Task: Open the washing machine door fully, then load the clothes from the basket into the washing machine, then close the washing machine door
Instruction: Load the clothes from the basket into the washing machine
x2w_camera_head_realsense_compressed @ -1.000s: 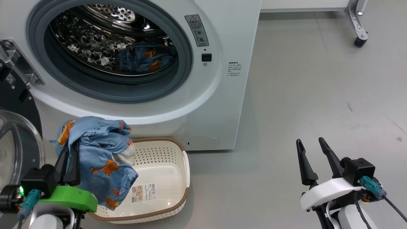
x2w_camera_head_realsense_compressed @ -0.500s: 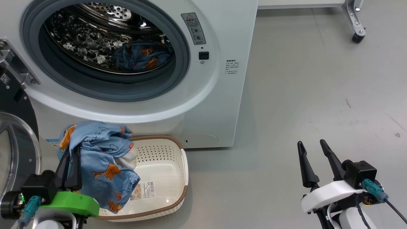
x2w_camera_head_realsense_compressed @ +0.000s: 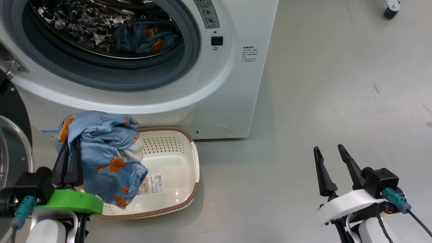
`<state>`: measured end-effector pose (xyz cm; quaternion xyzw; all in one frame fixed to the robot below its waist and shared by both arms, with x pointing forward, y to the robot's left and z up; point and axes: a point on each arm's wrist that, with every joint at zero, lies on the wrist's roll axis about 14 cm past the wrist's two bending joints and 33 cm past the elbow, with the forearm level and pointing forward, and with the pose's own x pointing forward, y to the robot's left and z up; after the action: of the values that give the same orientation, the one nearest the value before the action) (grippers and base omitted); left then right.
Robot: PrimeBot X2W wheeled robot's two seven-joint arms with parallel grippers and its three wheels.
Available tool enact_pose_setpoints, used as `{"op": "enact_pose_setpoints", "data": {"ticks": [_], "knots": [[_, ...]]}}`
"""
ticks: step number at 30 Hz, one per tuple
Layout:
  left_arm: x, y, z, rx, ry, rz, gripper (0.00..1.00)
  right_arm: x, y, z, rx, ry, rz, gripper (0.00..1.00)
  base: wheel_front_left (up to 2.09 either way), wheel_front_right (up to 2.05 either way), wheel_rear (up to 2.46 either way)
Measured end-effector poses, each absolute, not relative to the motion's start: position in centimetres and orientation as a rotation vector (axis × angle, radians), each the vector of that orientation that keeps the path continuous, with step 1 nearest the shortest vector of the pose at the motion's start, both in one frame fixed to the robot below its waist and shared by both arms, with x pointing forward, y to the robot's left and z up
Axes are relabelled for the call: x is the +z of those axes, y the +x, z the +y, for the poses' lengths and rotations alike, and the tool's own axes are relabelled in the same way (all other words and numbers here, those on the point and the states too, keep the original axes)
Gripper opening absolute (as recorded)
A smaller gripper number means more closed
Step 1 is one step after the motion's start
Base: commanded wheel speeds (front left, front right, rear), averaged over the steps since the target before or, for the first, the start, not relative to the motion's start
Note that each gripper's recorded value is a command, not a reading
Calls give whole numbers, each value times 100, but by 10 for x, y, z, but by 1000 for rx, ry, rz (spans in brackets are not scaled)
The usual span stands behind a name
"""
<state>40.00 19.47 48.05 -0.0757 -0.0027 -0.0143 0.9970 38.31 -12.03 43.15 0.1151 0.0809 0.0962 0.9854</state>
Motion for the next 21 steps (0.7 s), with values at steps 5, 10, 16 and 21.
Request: {"op": "enact_pose_setpoints", "data": {"ticks": [5, 10, 16, 21], "knots": [[488, 422, 196, -33, -151, -38, 0, 426, 391, -116, 206, 226, 175, 100, 0, 0, 0], [491, 444, 193, -52, -140, -55, 0, 422, 399, -114, 215, 222, 180, 100, 0, 0, 0], [494, 478, 188, -93, -113, -77, 0, 409, 400, -119, 195, 222, 215, 100, 0, 0, 0], [495, 504, 183, -120, -89, -82, 0, 404, 407, -125, 177, 220, 220, 100, 0, 0, 0]]}}
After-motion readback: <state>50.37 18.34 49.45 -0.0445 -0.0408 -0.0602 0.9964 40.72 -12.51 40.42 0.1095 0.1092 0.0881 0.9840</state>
